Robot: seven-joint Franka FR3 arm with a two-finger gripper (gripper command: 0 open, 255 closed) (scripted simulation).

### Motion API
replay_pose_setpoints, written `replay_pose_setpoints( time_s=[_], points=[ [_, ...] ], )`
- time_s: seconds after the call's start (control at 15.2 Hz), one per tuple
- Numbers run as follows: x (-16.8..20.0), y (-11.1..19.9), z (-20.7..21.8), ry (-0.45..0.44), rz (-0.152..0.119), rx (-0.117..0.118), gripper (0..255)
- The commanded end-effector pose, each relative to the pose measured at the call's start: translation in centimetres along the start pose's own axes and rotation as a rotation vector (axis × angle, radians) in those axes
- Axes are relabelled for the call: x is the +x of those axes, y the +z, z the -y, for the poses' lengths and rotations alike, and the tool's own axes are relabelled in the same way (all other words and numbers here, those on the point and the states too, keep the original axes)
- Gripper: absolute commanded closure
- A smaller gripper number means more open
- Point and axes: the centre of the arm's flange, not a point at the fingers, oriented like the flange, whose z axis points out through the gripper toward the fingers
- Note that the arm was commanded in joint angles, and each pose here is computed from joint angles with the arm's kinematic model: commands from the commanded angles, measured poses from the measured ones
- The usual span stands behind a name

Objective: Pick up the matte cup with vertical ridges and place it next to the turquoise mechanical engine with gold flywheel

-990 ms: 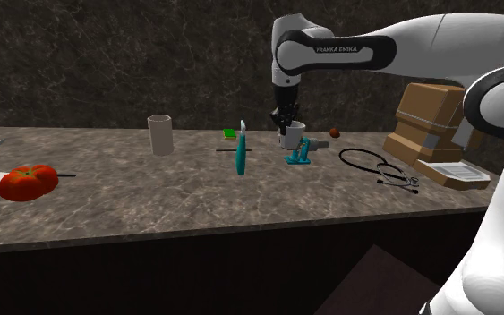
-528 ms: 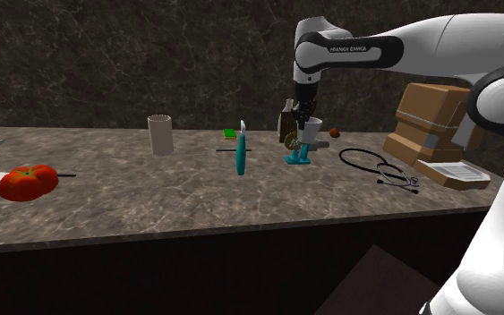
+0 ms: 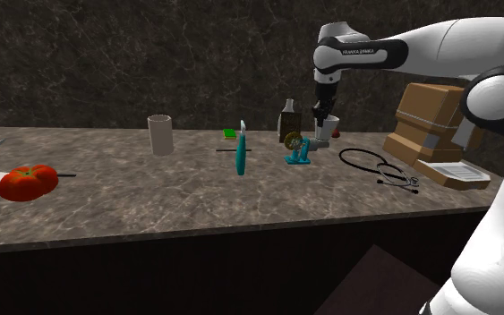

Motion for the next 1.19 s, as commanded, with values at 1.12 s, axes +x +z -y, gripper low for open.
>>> replay_pose_setpoints(
  time_s=[1.12],
  points=[
    [-3.4,6.3,-16.6,-0.002,-0.001,0.0,255]
  ],
)
